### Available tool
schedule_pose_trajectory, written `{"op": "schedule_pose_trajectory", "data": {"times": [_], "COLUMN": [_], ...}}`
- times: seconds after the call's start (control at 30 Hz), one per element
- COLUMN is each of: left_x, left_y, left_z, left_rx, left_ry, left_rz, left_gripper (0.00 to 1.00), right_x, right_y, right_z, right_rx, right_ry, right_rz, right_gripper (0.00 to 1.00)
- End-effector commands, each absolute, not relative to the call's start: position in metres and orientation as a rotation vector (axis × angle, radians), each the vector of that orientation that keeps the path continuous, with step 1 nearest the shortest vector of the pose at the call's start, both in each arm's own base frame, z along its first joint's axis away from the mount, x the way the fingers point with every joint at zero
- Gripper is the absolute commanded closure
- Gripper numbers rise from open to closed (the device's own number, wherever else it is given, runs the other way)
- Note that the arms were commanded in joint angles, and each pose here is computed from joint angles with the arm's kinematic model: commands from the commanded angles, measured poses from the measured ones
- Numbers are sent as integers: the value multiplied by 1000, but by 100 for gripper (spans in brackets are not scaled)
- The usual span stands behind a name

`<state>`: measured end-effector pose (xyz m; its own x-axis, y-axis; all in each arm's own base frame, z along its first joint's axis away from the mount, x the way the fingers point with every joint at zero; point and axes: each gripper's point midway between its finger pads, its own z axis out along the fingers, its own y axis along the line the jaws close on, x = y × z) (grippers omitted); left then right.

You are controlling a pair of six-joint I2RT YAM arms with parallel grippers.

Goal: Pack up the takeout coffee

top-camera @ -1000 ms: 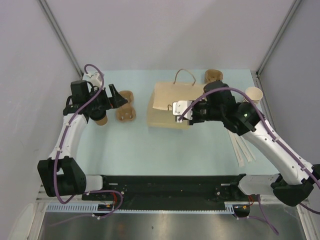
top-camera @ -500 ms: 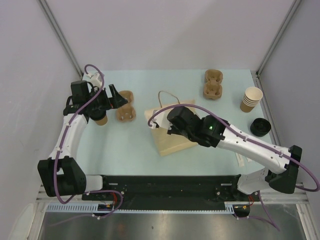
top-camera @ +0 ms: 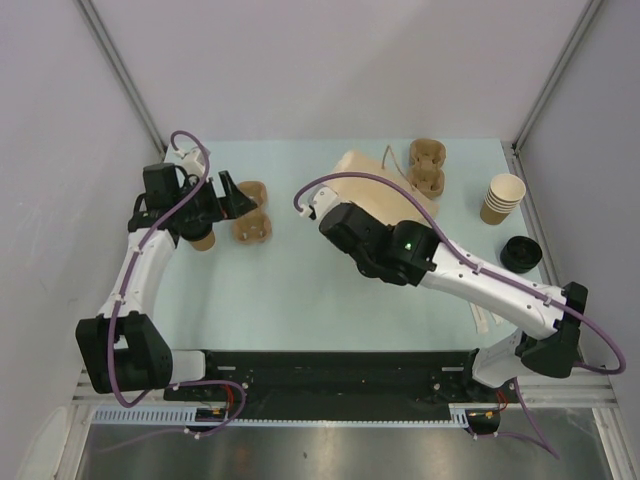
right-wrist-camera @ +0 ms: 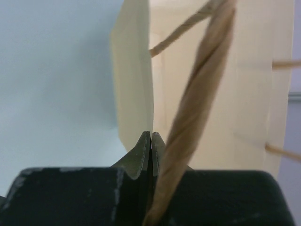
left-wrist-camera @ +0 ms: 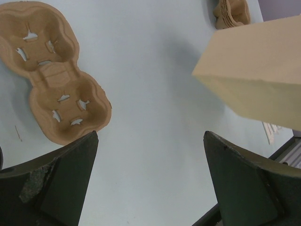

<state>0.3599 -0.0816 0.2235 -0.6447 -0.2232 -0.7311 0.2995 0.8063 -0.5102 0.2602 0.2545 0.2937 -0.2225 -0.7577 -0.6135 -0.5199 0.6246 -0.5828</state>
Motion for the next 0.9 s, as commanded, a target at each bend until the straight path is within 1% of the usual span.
{"op": "schedule_pose_trajectory", "data": {"times": [0.0,0.17,0.3,0.37,0.57,0.6,0.67,0.7,0.73,0.77,0.8,0.87], "left_x": [357,353,351,350,347,346,346,345,346,345,345,345], "left_y": [-83,-83,-82,-82,-83,-83,-82,-82,-82,-83,-82,-84], "left_z": [231,230,228,230,226,226,226,226,226,225,224,225], "left_rx": [88,86,80,79,65,64,64,63,66,68,68,73], "left_ry": [2088,2082,2083,2077,2078,2078,2080,2081,2081,2085,2087,2088], "left_rz": [-781,-777,-770,-770,-781,-779,-774,-775,-771,-774,-775,-782], "left_gripper": [0,0,1,1,1,0,1,1,1,1,1,0], "right_x": [265,260,259,263,258,255,249,247,242,241,239,235], "right_y": [246,251,269,276,291,295,303,307,313,317,321,331], "right_z": [311,298,292,304,295,294,293,294,295,302,307,319], "right_rx": [-858,-795,-736,-687,-686,-697,-754,-773,-822,-835,-856,-943], "right_ry": [1898,1963,2020,2026,2103,2104,2112,2109,2105,2090,2080,2039], "right_rz": [-377,-322,-237,-186,-92,-77,-23,-1,40,74,102,184], "right_gripper": [100,100,91,88,78,66,52,37,29,23,14,7]}}
